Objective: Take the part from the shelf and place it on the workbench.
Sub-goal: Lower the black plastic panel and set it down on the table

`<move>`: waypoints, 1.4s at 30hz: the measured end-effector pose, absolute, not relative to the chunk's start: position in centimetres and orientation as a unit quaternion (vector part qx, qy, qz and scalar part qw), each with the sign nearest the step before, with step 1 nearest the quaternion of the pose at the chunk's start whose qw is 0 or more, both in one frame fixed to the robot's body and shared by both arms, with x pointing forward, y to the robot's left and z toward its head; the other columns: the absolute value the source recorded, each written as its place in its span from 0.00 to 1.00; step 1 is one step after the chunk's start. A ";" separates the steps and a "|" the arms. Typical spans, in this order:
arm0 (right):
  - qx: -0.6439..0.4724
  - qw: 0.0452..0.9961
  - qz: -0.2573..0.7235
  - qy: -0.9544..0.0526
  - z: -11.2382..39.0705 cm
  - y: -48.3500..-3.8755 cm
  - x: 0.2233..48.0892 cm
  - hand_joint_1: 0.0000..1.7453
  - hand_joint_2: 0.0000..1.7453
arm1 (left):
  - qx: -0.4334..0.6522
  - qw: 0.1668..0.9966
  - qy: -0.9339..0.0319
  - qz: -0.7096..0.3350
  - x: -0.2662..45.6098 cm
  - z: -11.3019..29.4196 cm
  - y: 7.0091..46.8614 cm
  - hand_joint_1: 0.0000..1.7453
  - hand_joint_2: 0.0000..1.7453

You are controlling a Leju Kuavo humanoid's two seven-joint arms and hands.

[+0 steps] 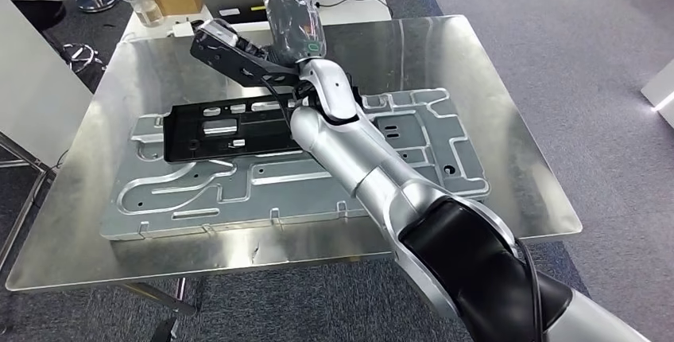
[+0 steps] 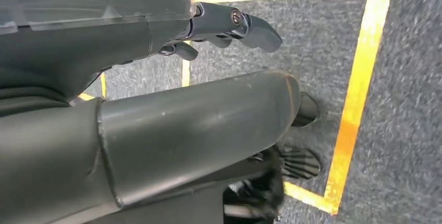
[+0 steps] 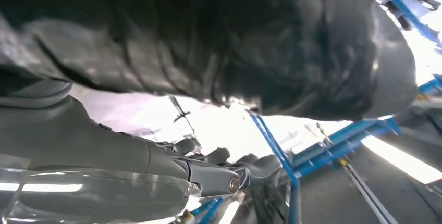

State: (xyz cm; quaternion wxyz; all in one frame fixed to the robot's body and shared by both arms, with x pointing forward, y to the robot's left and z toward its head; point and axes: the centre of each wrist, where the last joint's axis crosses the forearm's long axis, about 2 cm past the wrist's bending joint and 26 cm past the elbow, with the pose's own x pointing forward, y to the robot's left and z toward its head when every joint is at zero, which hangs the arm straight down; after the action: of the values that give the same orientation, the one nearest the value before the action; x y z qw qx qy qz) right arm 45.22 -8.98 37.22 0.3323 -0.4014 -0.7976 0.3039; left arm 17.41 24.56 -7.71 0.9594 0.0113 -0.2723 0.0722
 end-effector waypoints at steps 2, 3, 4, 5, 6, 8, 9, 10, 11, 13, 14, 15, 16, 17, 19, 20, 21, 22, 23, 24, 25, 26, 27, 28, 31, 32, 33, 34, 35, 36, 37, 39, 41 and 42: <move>-0.392 0.300 0.280 -0.824 37.5 -8.5 44.1 0.00 0.00 | 0.013 0.959 -0.271 0.077 17.1 -7.8 24.6 0.00 0.00; -0.384 0.283 0.268 -0.837 37.8 -8.1 43.4 0.00 0.00 | 0.014 0.959 -0.272 0.080 16.9 -7.9 24.6 0.00 0.00; -0.374 0.267 0.257 -0.850 38.2 -7.6 42.5 0.00 0.00 | 0.015 0.958 -0.273 0.083 16.8 -7.9 24.6 0.00 0.00; -0.362 0.253 0.247 -0.863 38.5 -7.1 41.6 0.00 0.00 | 0.015 0.957 -0.275 0.087 16.8 -7.9 24.7 0.00 0.00; -0.343 0.243 0.236 -0.876 38.5 -6.6 40.5 0.00 0.00 | 0.015 0.956 -0.277 0.093 16.8 -8.0 24.7 0.00 0.00; -0.283 0.239 0.213 -0.904 37.2 -5.8 38.0 0.00 0.00 | 0.015 0.954 -0.280 0.108 16.3 -8.1 24.8 0.00 0.00; -0.243 0.242 0.198 -0.918 35.9 -5.5 36.7 0.00 0.00 | 0.016 0.953 -0.280 0.117 16.0 -8.3 24.9 0.00 0.00; -0.204 0.247 0.183 -0.930 34.5 -5.4 35.4 0.00 0.00 | 0.016 0.952 -0.280 0.126 15.6 -8.4 24.9 0.00 0.00; -0.169 0.251 0.168 -0.938 33.1 -5.3 34.2 0.00 0.00 | 0.017 0.951 -0.280 0.134 15.2 -8.5 25.0 0.00 0.00; -0.119 0.256 0.144 -0.948 30.6 -5.3 32.0 0.00 0.00 | 0.020 0.949 -0.280 0.146 14.6 -8.7 25.2 0.00 0.00; -0.106 0.260 0.139 -0.950 29.5 -5.4 31.1 0.00 0.00 | 0.021 0.948 -0.279 0.151 14.4 -8.8 25.3 0.00 0.00; -0.098 0.265 0.138 -0.949 28.6 -5.6 30.4 0.00 0.00 | 0.022 0.948 -0.278 0.155 14.2 -8.9 25.4 0.00 0.00; -0.093 0.270 0.137 -0.948 28.0 -5.7 29.8 0.00 0.00 | 0.023 0.948 -0.276 0.157 14.0 -9.0 25.5 0.00 0.00; -0.089 0.274 0.136 -0.948 27.5 -5.8 29.3 0.00 0.00 | 0.024 0.948 -0.275 0.159 13.8 -9.0 25.6 0.00 0.00; -0.084 0.274 0.133 -0.949 27.3 -5.9 28.7 0.00 0.00 | 0.025 0.948 -0.273 0.161 13.6 -9.1 25.6 0.00 0.00; -0.082 0.272 0.131 -0.950 27.4 -6.0 28.5 0.00 0.00 | 0.025 0.948 -0.273 0.161 13.6 -9.1 25.6 0.00 0.00; -0.080 0.270 0.130 -0.951 27.5 -6.0 28.4 0.00 0.00 | 0.025 0.948 -0.272 0.161 13.6 -9.1 25.6 0.00 0.00; -0.078 0.269 0.128 -0.951 27.6 -6.0 28.2 0.00 0.00 | 0.025 0.948 -0.272 0.162 13.6 -9.1 25.6 0.00 0.00; -0.077 0.267 0.127 -0.952 27.6 -6.0 28.1 0.00 0.00 | 0.025 0.948 -0.272 0.162 13.6 -9.1 25.6 0.00 0.00; -0.076 0.267 0.127 -0.952 27.6 -6.0 28.0 0.00 0.00 | 0.025 0.948 -0.272 0.162 13.6 -9.1 25.6 0.00 0.00; -0.075 0.266 0.126 -0.953 27.7 -6.0 27.9 0.00 0.00 | 0.025 0.948 -0.272 0.163 13.6 -9.1 25.7 0.00 0.00; -0.075 0.266 0.126 -0.953 27.7 -6.0 27.9 0.00 0.00 | 0.026 0.948 -0.272 0.163 13.5 -9.1 25.7 0.00 0.00; -0.074 0.265 0.126 -0.953 27.7 -6.0 27.8 0.00 0.00 | 0.026 0.948 -0.271 0.164 13.5 -9.1 25.7 0.00 0.00; -0.073 0.265 0.126 -0.953 27.7 -6.0 27.8 0.00 0.00 | 0.027 0.948 -0.270 0.165 13.4 -9.1 25.8 0.00 0.00; -0.072 0.267 0.126 -0.953 27.6 -6.0 27.7 0.00 0.00 | 0.027 0.948 -0.270 0.167 13.4 -9.2 25.8 0.00 0.00; -0.072 0.268 0.126 -0.952 27.5 -6.0 27.6 0.00 0.00 | 0.027 0.948 -0.269 0.168 13.4 -9.2 25.8 0.00 0.00; -0.072 0.269 0.126 -0.952 27.5 -6.0 27.6 0.00 0.00 | 0.028 0.948 -0.269 0.168 13.4 -9.2 25.9 0.00 0.00; -0.072 0.269 0.126 -0.952 27.4 -6.0 27.6 0.00 0.00 | 0.028 0.948 -0.269 0.169 13.4 -9.2 25.9 0.00 0.00; -0.072 0.269 0.126 -0.952 27.4 -6.0 27.6 0.00 0.00 | 0.028 0.948 -0.270 0.169 13.4 -9.1 25.9 0.00 0.00; -0.072 0.268 0.126 -0.952 27.5 -6.0 27.5 0.00 0.00 | 0.028 0.947 -0.271 0.169 13.5 -9.1 25.9 0.00 0.00; -0.071 0.267 0.125 -0.953 27.5 -6.0 27.5 0.00 0.00 | 0.028 0.947 -0.272 0.169 13.6 -9.1 25.9 0.00 0.00; -0.069 0.267 0.123 -0.953 27.6 -6.0 27.4 0.00 0.00 | 0.028 0.947 -0.273 0.170 13.7 -9.1 25.9 0.00 0.00; -0.064 0.273 0.122 -0.952 27.0 -6.1 27.2 0.00 0.00 | 0.028 0.946 -0.273 0.173 13.6 -9.1 25.9 0.00 0.00; -0.061 0.277 0.120 -0.951 26.5 -6.2 26.9 0.00 0.00 | 0.028 0.945 -0.273 0.176 13.5 -9.1 25.9 0.00 0.00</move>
State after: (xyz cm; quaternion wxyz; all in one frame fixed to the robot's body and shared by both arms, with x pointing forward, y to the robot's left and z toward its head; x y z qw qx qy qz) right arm 26.93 -6.23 26.46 0.2773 -0.0606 -0.9513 0.1204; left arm 13.48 25.94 -9.14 0.9453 0.0284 -0.2729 0.1765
